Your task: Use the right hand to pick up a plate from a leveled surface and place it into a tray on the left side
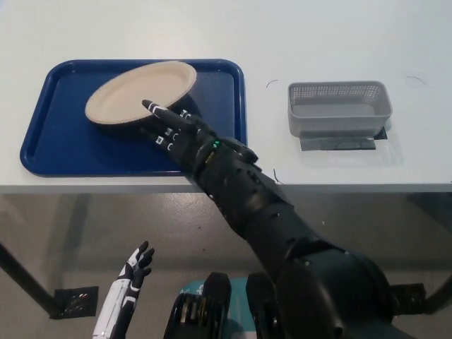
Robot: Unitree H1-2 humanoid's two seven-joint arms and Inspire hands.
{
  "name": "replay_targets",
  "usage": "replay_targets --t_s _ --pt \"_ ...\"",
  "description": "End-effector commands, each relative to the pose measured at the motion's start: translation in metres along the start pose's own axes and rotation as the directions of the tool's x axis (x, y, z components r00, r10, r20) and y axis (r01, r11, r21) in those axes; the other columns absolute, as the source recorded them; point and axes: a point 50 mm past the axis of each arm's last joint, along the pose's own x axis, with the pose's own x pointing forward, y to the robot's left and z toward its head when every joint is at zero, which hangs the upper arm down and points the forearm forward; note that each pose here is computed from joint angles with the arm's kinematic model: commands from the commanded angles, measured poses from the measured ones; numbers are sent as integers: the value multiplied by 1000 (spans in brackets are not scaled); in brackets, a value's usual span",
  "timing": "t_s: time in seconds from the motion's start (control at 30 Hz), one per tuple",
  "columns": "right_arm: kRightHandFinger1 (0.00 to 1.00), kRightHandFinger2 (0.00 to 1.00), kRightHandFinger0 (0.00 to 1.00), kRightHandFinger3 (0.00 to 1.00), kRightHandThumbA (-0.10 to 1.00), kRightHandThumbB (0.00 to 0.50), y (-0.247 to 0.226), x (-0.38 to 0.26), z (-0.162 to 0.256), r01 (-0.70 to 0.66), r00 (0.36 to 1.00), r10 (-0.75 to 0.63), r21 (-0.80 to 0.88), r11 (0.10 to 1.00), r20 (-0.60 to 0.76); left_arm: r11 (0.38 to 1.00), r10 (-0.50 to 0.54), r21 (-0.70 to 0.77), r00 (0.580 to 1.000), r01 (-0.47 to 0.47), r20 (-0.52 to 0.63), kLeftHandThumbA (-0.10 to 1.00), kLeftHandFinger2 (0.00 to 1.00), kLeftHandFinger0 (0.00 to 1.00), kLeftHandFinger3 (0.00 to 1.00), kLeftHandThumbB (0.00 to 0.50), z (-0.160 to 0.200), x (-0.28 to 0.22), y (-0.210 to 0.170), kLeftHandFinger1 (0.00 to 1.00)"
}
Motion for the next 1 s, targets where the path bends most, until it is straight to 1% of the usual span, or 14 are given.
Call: replay_targets --t_s 0.0,0.13,0.27,0.3,0.33,0.37,0.43,0.47,0.57,0.6,0.7,0.77,0.87,0.97 --pt "1000 1000 1000 1000 1000 454 44 -7 36 -332 941 329 21 943 83 1000 -16 17 998 15 54 1000 1000 1000 1000 0 11 7 4 1000" --pt "1000 1000 1000 1000 1000 449 44 -8 39 -354 932 349 40 934 98 1000 -21 21 998 20 56 1000 1000 1000 1000 2 11 7 3 1000" --pt "1000 1000 1000 1000 1000 460 39 -12 43 -402 912 399 17 915 97 999 -29 24 998 28 55 1000 1000 1000 1000 7 12 8 2 1000" --pt "1000 1000 1000 1000 1000 447 35 -16 43 -423 903 420 11 906 97 999 -30 25 998 28 59 1000 1000 1000 1000 3 12 9 1 1000" --pt "1000 1000 1000 1000 1000 450 33 -18 42 -435 897 432 10 901 95 999 -28 23 998 27 57 1000 1000 1000 1000 3 12 9 1 1000" --pt "1000 1000 1000 1000 1000 442 28 -24 41 -453 888 450 5 892 95 999 -32 22 998 31 55 1000 1000 1000 1000 13 12 9 1 1000" --pt "1000 1000 1000 1000 1000 416 21 -45 38 -499 863 498 -12 866 85 999 -32 23 998 31 56 1000 1000 1000 1000 22 12 9 2 1000" --pt "1000 1000 1000 1000 1000 413 15 -66 35 -527 845 526 -21 850 98 999 -30 24 998 29 54 1000 1000 1000 1000 22 13 9 2 1000" --pt "1000 1000 1000 1000 1000 438 6 -98 32 -574 808 574 -42 817 132 999 -37 32 997 35 62 1000 1000 1000 1000 7 15 15 6 1000" --pt "1000 1000 1000 1000 1000 444 1 -112 31 -601 788 602 -51 798 134 999 -38 34 997 36 61 1000 1000 1000 1000 9 15 15 7 1000" --pt "1000 1000 1000 1000 1000 447 -18 -165 26 -660 738 664 -73 747 123 999 -40 26 998 38 54 1000 1000 1000 1000 27 14 16 6 1000" --pt "1000 1000 1000 1000 1000 442 -27 -192 23 -691 712 694 -68 720 111 999 -45 21 998 44 51 1000 1000 1000 1000 52 12 15 6 1000" --pt "1000 1000 1000 1000 1000 451 -35 -222 20 -713 690 717 -76 696 99 999 -45 18 997 44 55 1000 1000 1000 1000 37 12 16 6 1000" --pt "1000 1000 1000 1000 1000 440 -44 -256 15 -753 644 758 -91 652 98 999 -49 22 997 48 57 1000 1000 1000 1000 19 13 16 6 1000"
